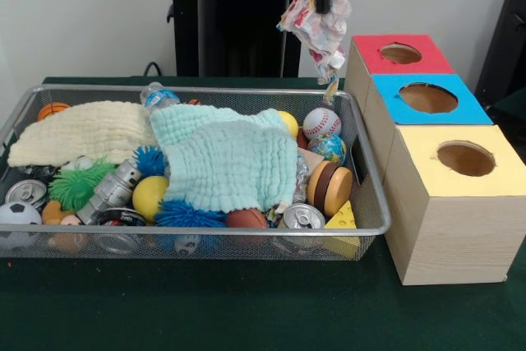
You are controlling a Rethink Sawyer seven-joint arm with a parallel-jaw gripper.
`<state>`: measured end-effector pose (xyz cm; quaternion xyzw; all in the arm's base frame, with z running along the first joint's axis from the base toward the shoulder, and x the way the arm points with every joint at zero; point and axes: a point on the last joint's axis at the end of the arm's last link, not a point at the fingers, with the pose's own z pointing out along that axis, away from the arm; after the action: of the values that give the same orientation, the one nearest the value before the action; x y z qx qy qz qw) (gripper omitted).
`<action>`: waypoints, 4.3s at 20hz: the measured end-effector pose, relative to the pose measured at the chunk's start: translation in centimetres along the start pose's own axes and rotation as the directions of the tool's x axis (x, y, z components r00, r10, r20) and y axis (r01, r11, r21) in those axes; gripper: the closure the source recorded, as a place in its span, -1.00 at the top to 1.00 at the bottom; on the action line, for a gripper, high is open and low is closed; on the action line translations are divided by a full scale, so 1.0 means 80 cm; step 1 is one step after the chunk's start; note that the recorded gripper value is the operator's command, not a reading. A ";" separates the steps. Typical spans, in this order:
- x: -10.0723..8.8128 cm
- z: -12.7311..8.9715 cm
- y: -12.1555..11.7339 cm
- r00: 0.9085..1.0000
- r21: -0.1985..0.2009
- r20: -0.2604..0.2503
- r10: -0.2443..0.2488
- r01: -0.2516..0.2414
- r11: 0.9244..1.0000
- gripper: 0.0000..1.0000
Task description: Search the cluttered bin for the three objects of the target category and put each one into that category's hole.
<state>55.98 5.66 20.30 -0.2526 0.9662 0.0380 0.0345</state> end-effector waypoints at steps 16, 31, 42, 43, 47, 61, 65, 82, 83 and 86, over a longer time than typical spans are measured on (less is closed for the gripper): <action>-0.017 -0.006 0.012 0.999 -0.014 0.008 0.036 -0.036 0.999 -1.00; -0.114 -0.027 0.061 0.995 -0.011 0.095 0.015 -0.014 1.000 -1.00; -0.111 -0.036 0.039 0.993 0.007 0.097 0.072 -0.073 0.997 -1.00; -0.110 -0.040 0.037 0.992 0.005 0.099 0.082 -0.082 0.997 -1.00; -0.100 -0.053 0.027 0.986 -0.008 0.103 0.129 -0.129 0.992 -1.00; -0.005 -0.038 -0.070 0.976 0.049 0.043 0.212 -0.214 0.976 -1.00; 0.022 -0.031 -0.096 0.974 0.065 0.026 0.227 -0.228 0.972 -1.00; 0.013 -0.018 -0.085 0.986 0.045 0.026 0.164 -0.165 0.985 -1.00; 0.011 -0.018 -0.084 0.987 0.044 0.027 0.160 -0.162 0.986 -1.00; 0.009 -0.019 -0.081 0.988 0.042 0.029 0.154 -0.156 0.987 -1.00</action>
<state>58.51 -0.47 21.36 -0.1753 0.9830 0.0225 0.0496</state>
